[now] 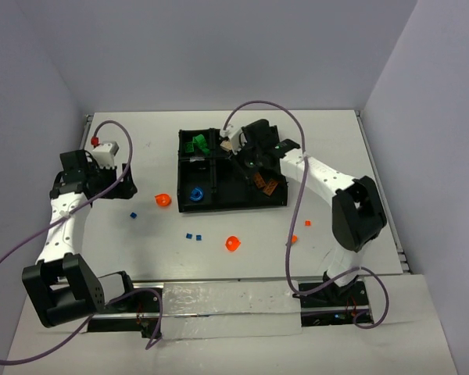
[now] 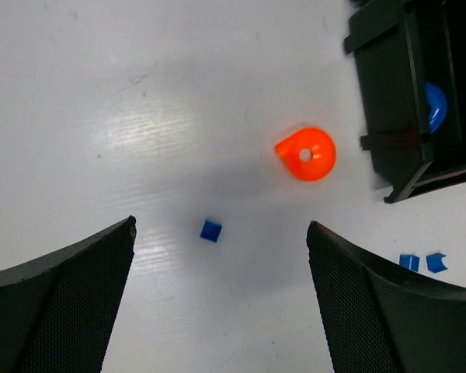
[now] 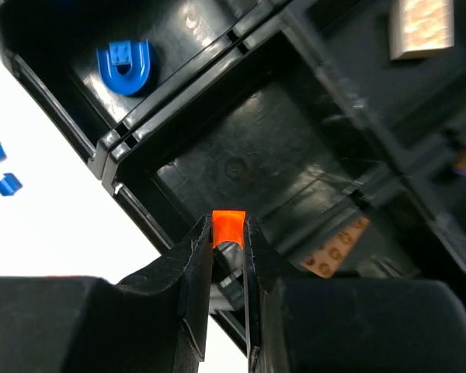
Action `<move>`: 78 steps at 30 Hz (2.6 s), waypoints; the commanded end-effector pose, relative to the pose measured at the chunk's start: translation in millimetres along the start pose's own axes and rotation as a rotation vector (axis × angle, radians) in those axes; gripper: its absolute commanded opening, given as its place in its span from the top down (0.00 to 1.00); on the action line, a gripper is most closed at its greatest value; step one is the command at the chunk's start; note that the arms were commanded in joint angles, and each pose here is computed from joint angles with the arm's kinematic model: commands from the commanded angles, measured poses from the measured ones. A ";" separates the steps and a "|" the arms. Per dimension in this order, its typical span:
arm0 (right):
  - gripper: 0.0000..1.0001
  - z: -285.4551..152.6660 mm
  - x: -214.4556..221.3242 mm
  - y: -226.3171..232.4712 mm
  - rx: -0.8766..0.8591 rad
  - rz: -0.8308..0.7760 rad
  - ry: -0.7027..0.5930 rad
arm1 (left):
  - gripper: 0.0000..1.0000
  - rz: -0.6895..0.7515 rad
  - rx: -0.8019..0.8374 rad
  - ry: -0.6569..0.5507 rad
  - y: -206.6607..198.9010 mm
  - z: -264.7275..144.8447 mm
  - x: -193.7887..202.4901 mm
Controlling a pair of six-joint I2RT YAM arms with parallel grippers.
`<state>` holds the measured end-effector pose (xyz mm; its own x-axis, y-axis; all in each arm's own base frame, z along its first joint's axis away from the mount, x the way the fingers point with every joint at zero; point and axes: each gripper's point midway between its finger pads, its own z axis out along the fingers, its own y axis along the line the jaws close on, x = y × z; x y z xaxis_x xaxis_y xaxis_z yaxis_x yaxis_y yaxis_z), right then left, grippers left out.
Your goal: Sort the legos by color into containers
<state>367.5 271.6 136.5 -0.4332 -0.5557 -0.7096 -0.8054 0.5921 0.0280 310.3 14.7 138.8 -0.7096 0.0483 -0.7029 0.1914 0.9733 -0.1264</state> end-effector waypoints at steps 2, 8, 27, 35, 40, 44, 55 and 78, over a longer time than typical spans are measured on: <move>1.00 16.1 -8.3 -10.0 0.082 -0.057 0.017 | 0.04 -0.001 -0.030 0.081 7.7 -5.0 29.9; 0.94 38.8 9.2 -11.4 0.116 -0.049 0.091 | 0.05 0.010 -0.049 0.103 11.7 -5.5 41.9; 0.25 45.2 -7.0 1.3 0.089 -0.046 0.065 | 0.22 0.024 -0.060 0.168 23.9 14.9 61.1; 0.24 2.4 -48.0 16.4 0.061 -0.046 -0.043 | 0.37 0.169 0.049 0.204 20.2 33.2 77.8; 0.22 -36.4 -66.4 17.4 0.065 -0.072 -0.121 | 0.40 0.196 0.066 0.233 24.3 43.4 85.7; 0.21 -54.6 -58.2 7.9 0.083 -0.054 -0.117 | 0.39 0.226 0.073 0.221 26.9 48.0 83.4; 0.20 -96.3 -15.4 -69.0 0.216 0.096 -0.090 | 0.45 0.265 0.133 0.260 21.0 63.6 92.2; 0.20 -121.6 57.4 -94.3 0.302 0.161 0.001 | 0.79 0.377 0.162 0.331 12.9 66.1 115.2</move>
<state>373.0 123.8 164.4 -0.5772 -0.4404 -0.6877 -0.5797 0.8141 -0.0347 286.3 18.1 12.9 -0.7564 0.4334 -0.4900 0.5183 0.8540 -0.0446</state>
